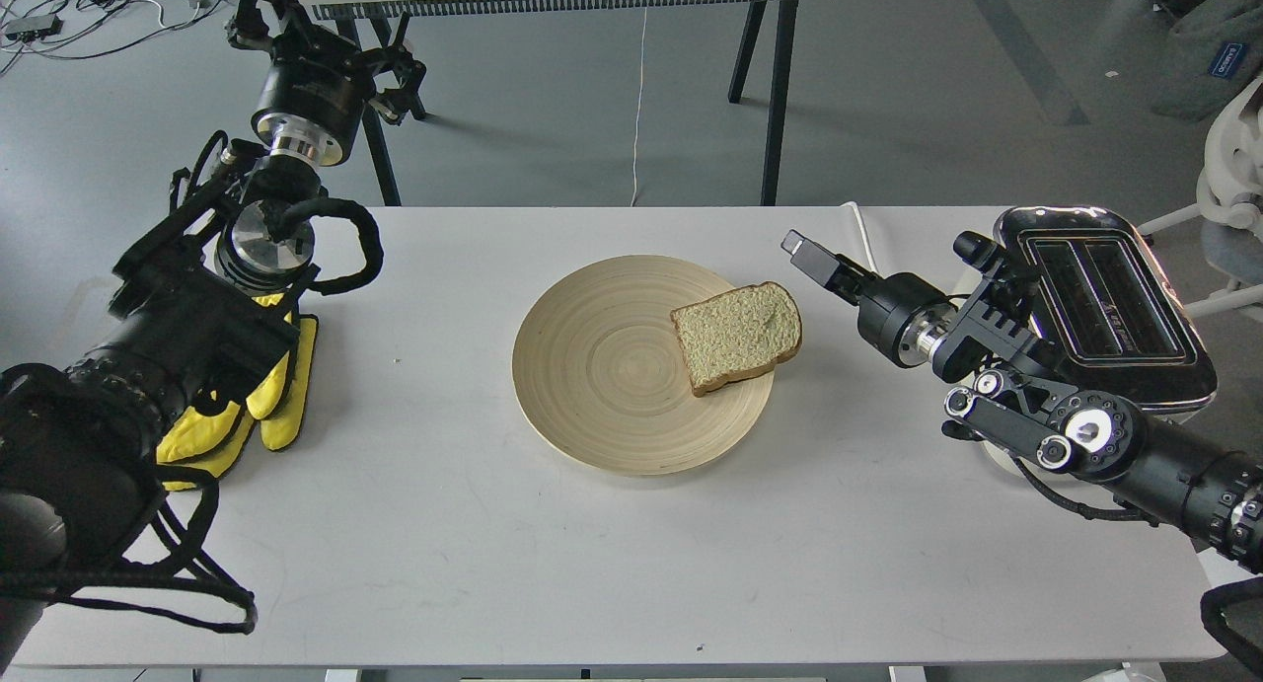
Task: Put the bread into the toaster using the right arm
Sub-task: 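Reach the right gripper to the bread slice and close on its edge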
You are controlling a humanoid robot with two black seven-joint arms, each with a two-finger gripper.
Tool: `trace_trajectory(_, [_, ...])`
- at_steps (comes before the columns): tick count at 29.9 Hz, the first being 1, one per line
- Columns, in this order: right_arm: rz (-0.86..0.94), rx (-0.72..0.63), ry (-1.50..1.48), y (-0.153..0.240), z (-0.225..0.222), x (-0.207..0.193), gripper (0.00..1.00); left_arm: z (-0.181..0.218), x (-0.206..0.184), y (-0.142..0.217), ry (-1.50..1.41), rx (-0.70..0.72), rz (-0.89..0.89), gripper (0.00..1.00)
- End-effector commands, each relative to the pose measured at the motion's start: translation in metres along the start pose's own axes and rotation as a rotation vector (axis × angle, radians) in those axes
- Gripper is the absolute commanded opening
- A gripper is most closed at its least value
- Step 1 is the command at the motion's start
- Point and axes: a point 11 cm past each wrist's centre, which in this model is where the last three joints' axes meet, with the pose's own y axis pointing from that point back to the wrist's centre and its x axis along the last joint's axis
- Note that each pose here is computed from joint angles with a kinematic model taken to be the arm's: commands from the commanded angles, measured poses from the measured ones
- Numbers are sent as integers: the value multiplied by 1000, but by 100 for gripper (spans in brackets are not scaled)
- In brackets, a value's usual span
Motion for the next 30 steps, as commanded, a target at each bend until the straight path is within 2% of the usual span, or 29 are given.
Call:
trace_trajectory(1, [-39, -23, 18, -6, 3, -23, 77, 0, -1, 0, 0, 0, -2, 100])
trace_trajectory(8, [-59, -110, 36, -12, 13, -40, 74, 0, 0, 0, 0, 0, 0, 100])
trace_trajectory(16, [-76, -104, 31, -14, 9, -49, 65, 0, -1, 0, 0, 0, 0, 100])
trace_trajectory(22, [-84, -109, 27, -13, 10, -53, 46, 1, 1, 0, -3, -2, 2, 100])
trace_trajectory(26, [-84, -109, 23, -12, 10, -54, 42, 2, 0, 0, -2, -3, 1, 100])
trace_trajectory(30, [-82, -113, -1, -12, 11, -54, 29, 2, 0, 0, -3, -2, 2, 100])
